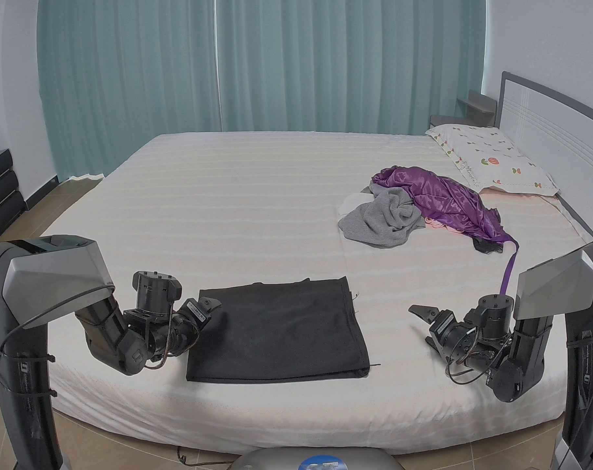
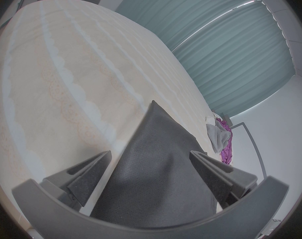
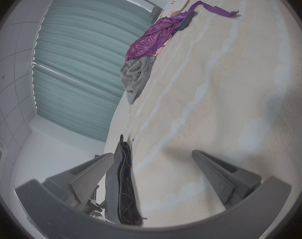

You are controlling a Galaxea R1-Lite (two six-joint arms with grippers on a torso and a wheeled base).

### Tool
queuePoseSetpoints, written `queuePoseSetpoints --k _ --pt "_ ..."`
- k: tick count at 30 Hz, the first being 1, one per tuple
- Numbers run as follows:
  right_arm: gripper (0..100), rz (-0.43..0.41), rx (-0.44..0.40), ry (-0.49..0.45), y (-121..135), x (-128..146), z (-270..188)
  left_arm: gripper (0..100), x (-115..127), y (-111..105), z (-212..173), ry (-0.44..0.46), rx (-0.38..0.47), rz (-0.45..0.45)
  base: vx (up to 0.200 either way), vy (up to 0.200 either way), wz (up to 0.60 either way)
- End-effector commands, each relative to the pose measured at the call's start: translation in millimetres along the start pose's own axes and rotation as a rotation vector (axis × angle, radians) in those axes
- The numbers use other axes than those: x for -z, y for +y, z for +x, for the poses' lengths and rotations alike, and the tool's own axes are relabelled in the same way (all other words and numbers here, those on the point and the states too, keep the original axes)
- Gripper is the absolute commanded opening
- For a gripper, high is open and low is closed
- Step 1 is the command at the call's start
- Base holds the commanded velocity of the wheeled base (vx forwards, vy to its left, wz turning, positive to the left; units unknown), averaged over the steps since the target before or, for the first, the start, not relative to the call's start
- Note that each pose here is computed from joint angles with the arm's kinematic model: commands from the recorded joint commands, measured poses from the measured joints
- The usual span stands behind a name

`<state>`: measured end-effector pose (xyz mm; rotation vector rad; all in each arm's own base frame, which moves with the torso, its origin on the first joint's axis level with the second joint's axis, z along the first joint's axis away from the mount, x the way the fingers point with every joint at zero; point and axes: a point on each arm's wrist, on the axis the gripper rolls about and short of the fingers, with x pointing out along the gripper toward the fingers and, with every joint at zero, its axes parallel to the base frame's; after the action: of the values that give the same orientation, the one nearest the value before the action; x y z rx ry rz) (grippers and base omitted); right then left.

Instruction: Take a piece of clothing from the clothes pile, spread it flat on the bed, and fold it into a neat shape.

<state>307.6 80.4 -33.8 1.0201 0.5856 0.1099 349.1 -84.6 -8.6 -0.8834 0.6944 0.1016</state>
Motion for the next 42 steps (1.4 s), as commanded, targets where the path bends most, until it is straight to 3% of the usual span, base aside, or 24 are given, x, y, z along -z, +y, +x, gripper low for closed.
queuePoseSetpoints --k 1,4,12,13,42 --pt "100 -0.002 -0.010 -0.004 0.8 -0.2 0.2 100 2.3 3.0 4.3 -0.005 -0.019 0.006 0.000 0.000 0.00" --pt "100 -0.002 -0.009 -0.004 0.4 0.0 0.3 100 4.5 5.4 8.1 -0.030 -0.021 0.052 0.000 0.000 0.00" --pt "100 -0.002 -0.009 -0.004 0.4 0.0 0.3 100 8.9 4.6 10.1 -0.048 0.000 0.060 0.000 0.000 0.00" --pt "100 -0.002 -0.009 -0.004 0.4 0.0 0.3 0 8.4 4.9 10.1 -0.049 0.000 0.059 0.000 0.000 0.00" --pt "100 -0.001 -0.008 -0.003 0.2 0.2 0.1 0 4.5 2.3 9.6 -0.070 0.009 0.027 0.000 0.000 0.00"
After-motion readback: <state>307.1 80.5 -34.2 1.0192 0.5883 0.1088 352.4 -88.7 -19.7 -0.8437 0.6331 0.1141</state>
